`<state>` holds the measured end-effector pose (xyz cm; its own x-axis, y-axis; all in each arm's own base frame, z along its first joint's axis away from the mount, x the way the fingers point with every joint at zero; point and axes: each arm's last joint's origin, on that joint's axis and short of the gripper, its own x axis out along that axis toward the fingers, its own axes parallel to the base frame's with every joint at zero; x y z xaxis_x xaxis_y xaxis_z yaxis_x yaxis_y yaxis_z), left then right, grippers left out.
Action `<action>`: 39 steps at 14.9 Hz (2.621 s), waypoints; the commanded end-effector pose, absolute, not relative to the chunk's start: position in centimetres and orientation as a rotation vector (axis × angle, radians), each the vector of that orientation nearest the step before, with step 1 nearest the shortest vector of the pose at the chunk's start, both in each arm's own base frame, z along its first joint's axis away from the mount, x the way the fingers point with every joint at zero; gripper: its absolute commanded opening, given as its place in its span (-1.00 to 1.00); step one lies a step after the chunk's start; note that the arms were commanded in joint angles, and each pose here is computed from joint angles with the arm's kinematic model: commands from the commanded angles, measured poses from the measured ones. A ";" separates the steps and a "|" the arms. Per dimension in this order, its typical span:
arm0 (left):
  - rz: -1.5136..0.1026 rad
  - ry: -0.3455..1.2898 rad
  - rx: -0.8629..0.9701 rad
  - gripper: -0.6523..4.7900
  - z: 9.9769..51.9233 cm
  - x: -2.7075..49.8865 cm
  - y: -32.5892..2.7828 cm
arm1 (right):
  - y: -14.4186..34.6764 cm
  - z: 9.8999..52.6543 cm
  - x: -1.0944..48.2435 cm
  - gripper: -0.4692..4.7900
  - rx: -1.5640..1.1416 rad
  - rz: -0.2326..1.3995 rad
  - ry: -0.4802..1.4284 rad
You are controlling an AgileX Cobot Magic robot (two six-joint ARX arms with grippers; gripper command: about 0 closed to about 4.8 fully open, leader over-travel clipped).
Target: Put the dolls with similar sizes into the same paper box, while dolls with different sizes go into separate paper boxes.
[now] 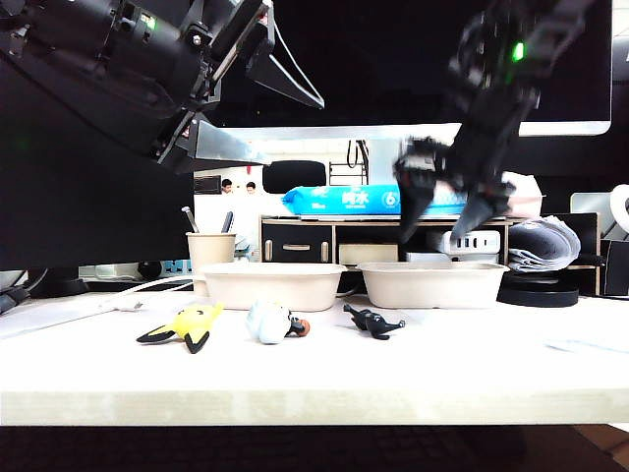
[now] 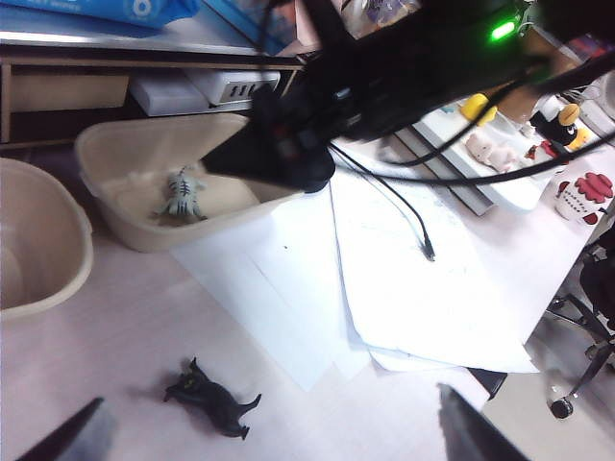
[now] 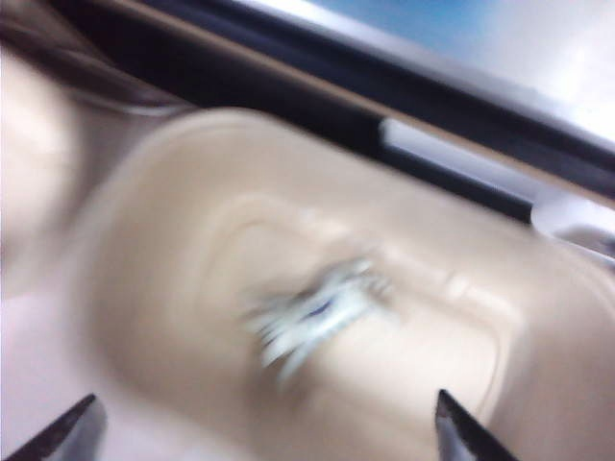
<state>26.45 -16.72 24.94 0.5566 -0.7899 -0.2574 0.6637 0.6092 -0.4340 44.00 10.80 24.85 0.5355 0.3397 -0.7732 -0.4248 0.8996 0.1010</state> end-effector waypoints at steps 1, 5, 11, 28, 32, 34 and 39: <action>-0.853 0.399 -0.302 1.00 26.3 26.5 -15.7 | 11.4 31.6 40.5 0.82 -0.088 0.521 0.782; -0.779 0.433 -0.296 1.00 28.1 25.4 -12.3 | 13.3 35.4 34.8 0.81 -0.085 0.587 0.880; -0.826 0.651 -0.199 1.00 27.1 22.9 -11.7 | 17.6 28.1 32.5 0.65 -0.136 0.679 1.065; -0.836 0.733 -0.224 1.00 26.3 22.9 -11.8 | 19.2 17.5 34.9 0.65 -0.127 0.696 1.079; -0.836 0.733 -0.224 1.00 26.3 22.9 -11.8 | 19.2 15.1 34.9 -0.37 -0.145 0.674 1.181; -0.835 0.732 -0.224 1.00 26.3 22.9 -11.8 | 19.1 15.1 34.8 -0.83 -0.152 0.678 1.189; -0.829 0.727 -0.220 1.00 26.3 22.9 -11.8 | 19.0 18.5 34.6 -0.83 -0.145 0.690 1.068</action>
<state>22.85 -11.77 25.90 0.4423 -0.7313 -0.5192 0.5802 0.6748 -0.4561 34.76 19.02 17.02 0.2627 0.4315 -0.8630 -0.5716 0.7902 0.2211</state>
